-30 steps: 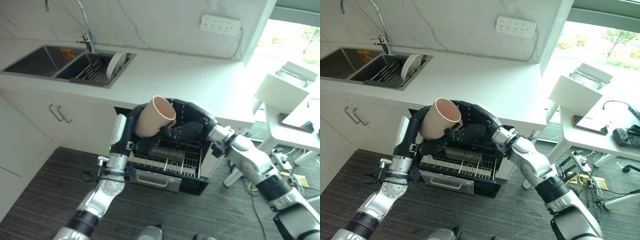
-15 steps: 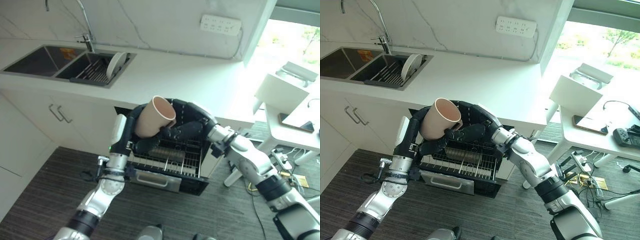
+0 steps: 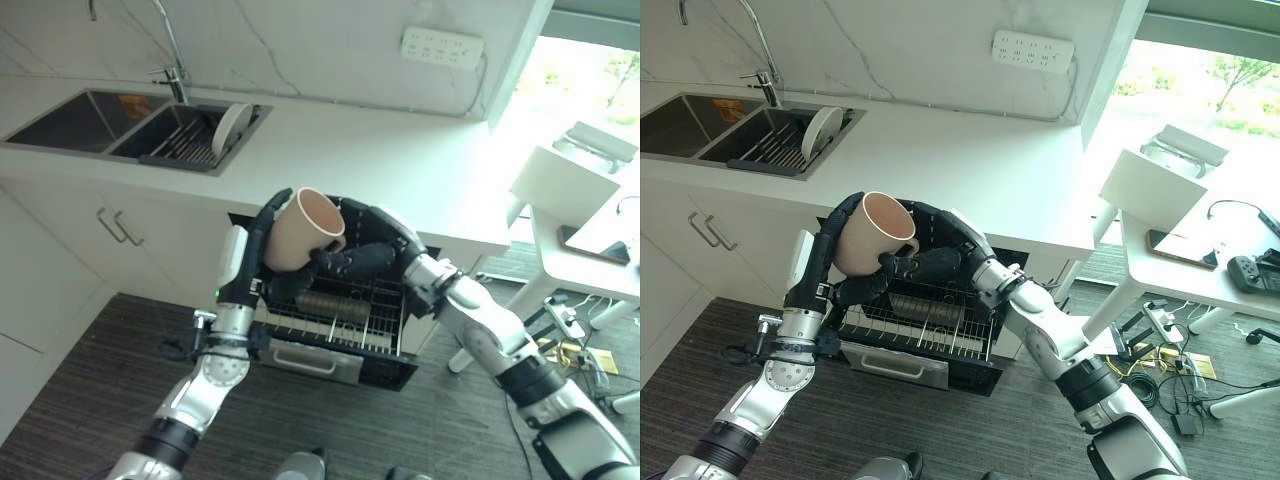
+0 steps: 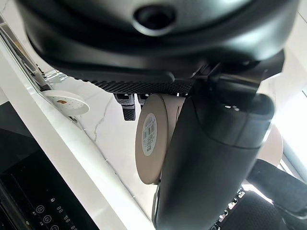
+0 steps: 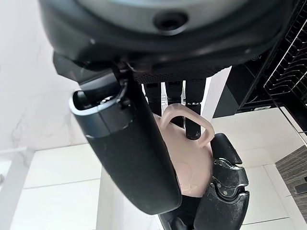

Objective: Place the dishes in the dishwasher.

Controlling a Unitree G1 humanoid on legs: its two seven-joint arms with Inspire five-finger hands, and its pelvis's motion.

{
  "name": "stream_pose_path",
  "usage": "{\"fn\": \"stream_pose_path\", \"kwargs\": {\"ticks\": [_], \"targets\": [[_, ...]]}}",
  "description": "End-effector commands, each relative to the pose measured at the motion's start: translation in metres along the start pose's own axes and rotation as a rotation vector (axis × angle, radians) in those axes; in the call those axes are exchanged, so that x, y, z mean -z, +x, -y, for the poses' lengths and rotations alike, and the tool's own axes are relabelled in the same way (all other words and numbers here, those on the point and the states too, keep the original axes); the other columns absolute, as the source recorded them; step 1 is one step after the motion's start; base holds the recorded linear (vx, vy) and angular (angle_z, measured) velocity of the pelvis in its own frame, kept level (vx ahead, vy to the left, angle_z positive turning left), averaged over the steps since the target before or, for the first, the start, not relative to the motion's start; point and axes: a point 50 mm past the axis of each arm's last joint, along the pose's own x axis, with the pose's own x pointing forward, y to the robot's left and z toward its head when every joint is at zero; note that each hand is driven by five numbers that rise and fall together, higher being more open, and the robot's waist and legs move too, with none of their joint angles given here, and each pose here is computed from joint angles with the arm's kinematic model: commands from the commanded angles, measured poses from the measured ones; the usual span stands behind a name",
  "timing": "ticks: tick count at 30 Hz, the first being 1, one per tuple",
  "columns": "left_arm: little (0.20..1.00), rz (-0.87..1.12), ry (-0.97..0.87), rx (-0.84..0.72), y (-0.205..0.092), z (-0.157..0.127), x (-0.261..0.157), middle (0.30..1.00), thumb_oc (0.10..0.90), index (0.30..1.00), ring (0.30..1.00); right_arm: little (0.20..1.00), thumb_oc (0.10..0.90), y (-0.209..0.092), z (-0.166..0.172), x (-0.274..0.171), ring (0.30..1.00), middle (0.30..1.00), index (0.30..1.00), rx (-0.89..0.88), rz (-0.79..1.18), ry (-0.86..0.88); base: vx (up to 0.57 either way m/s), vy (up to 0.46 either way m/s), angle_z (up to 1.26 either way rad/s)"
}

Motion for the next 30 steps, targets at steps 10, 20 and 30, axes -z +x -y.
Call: {"fn": "stream_pose_path", "kwargs": {"ticks": [10, 20, 30], "targets": [[0.900, 0.119, 0.053, -0.030, 0.008, -0.009, -0.016, 0.900, 0.800, 0.900, 0.900, 0.300, 0.400, -0.027, 0.009, -0.008, 0.300, 0.300, 0.300, 0.041, 0.203, 0.056, 0.00, 0.000, 0.00], [0.900, 0.118, 0.049, -0.010, 0.002, -0.011, -0.015, 0.900, 0.800, 0.900, 0.900, 0.300, 0.400, -0.046, 0.018, 0.022, 0.300, 0.300, 0.300, 0.055, 0.140, 0.197, 0.00, 0.000, 0.00], [0.900, 0.096, 0.088, -0.006, -0.003, -0.014, -0.010, 0.900, 0.800, 0.900, 0.900, 0.300, 0.400, -0.055, 0.023, 0.035, 0.300, 0.300, 0.300, 0.148, 0.089, 0.134, 0.00, 0.000, 0.00]]}}
